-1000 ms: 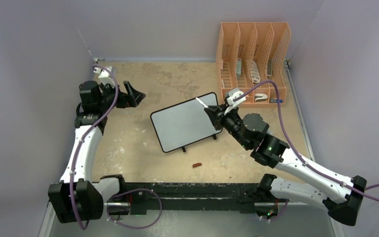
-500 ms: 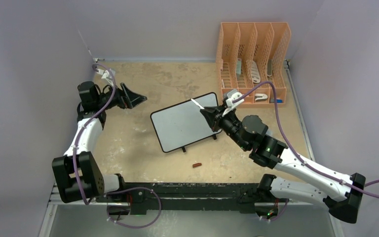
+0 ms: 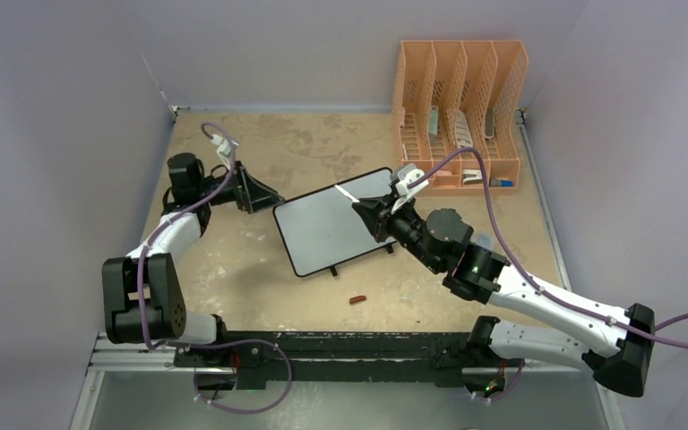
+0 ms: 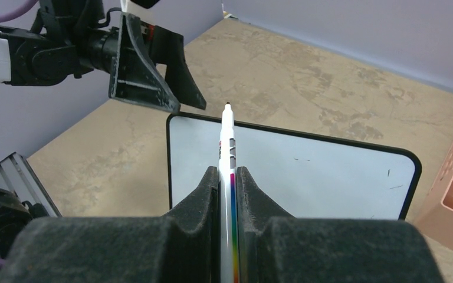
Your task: Write a sentence on the whiteboard
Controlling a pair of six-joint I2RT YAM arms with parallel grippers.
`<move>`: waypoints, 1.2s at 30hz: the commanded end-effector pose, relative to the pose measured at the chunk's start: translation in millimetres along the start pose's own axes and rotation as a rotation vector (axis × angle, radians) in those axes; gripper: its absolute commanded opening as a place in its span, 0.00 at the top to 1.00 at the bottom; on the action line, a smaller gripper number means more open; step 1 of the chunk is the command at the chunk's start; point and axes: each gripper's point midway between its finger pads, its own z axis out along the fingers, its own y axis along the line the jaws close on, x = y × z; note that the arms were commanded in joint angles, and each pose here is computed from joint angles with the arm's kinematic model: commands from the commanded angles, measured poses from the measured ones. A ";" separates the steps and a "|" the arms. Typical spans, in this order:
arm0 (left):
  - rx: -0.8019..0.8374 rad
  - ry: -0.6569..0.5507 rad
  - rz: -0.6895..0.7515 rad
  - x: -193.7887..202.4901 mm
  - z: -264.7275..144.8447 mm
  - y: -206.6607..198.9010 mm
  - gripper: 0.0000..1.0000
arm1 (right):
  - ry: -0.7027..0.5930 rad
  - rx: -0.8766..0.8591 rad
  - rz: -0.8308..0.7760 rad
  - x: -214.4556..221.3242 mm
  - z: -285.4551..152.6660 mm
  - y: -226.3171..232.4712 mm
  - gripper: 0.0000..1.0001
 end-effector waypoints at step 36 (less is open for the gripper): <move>0.270 0.128 0.201 20.2 19.6 -51.9 1.00 | 0.071 -0.062 -0.012 44.1 16.8 71.4 1.00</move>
